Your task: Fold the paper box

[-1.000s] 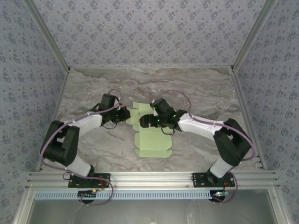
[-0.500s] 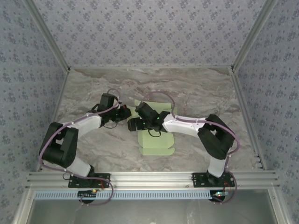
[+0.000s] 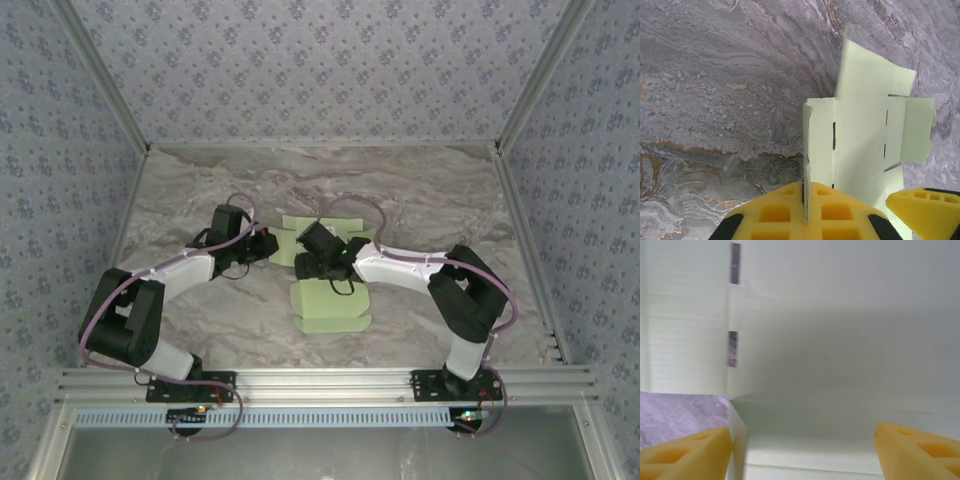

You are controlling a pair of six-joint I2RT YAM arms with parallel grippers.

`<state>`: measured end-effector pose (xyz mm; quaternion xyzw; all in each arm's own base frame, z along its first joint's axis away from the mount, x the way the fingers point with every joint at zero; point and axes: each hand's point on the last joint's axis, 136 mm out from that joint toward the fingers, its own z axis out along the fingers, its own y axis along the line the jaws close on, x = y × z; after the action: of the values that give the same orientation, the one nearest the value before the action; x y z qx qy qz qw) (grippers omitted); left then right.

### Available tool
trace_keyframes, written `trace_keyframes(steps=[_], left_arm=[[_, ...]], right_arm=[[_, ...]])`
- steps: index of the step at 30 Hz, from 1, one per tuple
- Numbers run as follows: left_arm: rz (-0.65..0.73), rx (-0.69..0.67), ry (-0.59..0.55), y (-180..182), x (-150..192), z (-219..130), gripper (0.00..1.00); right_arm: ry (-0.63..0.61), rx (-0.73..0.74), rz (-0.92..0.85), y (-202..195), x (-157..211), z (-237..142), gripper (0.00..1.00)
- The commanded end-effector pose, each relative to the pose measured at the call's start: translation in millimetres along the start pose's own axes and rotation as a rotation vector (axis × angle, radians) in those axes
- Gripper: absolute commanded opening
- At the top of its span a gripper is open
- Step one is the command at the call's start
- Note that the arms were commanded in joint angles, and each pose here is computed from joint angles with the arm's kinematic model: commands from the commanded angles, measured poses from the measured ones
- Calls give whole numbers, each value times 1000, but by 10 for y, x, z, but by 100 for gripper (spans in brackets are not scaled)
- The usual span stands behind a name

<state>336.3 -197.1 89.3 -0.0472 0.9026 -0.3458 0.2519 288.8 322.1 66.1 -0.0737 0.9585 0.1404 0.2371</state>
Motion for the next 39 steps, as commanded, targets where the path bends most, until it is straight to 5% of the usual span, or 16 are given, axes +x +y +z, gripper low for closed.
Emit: trace_keyframes(steps=[1,7,11,18,26,39], left_arm=[[53,36,-41,-111,-120,12,0],[91,78,-72,-185,-124,33,0],[148,90,-98,-216,-99,66,0],[210,125,-150,-321,-69,101,0],[318,158,-237,-470,-29,72,0],[376,205,-332,-529,-24,-25,0]], right_arm=[[-13,85,25,-240,24,-69,77],[33,38,129,-253,49,-78,77],[-10,-51,359,-137,-187,-386,91],[-93,-83,793,-135,-719,-918,87],[34,-195,1107,-106,-1049,-630,88],[130,-158,1284,-354,-1272,-197,89]])
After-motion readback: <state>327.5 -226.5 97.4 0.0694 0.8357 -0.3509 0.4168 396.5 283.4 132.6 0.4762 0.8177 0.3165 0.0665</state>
